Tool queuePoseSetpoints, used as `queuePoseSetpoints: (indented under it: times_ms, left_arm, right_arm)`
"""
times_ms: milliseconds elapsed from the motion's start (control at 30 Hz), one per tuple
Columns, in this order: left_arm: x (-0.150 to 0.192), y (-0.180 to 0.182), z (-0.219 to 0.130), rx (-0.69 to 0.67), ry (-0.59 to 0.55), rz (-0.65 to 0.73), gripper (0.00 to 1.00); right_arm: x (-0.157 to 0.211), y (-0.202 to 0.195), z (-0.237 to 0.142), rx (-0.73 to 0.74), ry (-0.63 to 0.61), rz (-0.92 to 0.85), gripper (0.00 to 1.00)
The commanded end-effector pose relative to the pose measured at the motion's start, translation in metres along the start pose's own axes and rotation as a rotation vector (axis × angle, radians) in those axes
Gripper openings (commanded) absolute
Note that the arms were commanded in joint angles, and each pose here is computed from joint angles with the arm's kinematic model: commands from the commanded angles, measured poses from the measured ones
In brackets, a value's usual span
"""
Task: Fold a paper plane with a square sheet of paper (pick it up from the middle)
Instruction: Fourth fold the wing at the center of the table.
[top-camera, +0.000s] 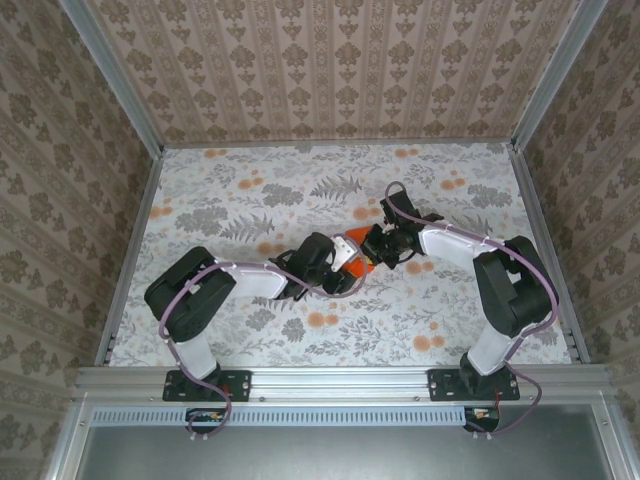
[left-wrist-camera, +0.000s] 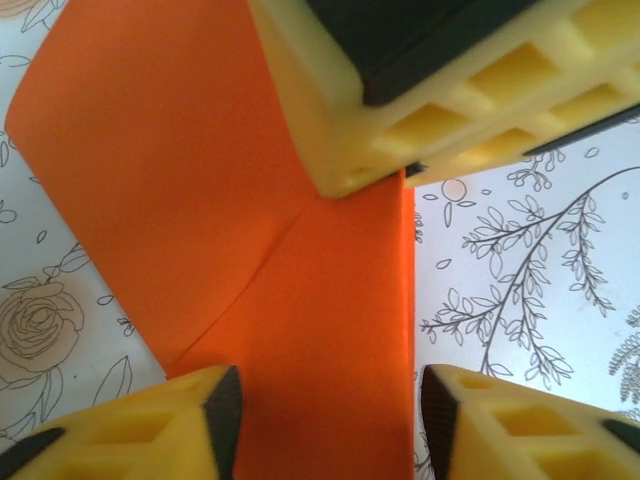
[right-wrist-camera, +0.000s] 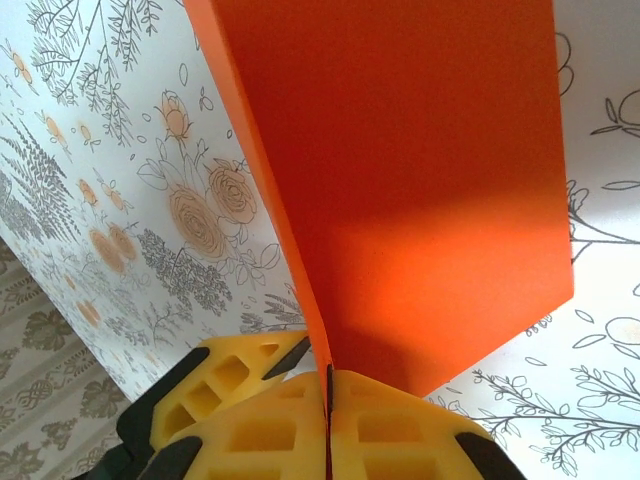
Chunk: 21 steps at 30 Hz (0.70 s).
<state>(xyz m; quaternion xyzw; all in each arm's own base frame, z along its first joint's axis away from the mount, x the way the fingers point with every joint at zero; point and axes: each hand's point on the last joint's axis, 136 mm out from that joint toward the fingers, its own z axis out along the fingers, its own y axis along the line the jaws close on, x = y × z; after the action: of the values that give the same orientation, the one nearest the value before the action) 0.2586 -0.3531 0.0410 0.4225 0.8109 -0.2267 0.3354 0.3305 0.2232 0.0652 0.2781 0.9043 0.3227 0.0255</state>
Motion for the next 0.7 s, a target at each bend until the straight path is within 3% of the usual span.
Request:
queuePoseSetpoints:
  times_ms: [0,667]
  left_arm:
    - [-0.015,0.000,0.000,-0.017,-0.057,0.041,0.42]
    - [-0.003,-0.011,0.007,0.054,-0.010,0.070,0.13]
  right_arm:
    - [0.003,-0.006,-0.001,0.031,0.034,0.058,0.11]
    - [-0.017,-0.005,-0.017,0.026,-0.002,0.020,0.50]
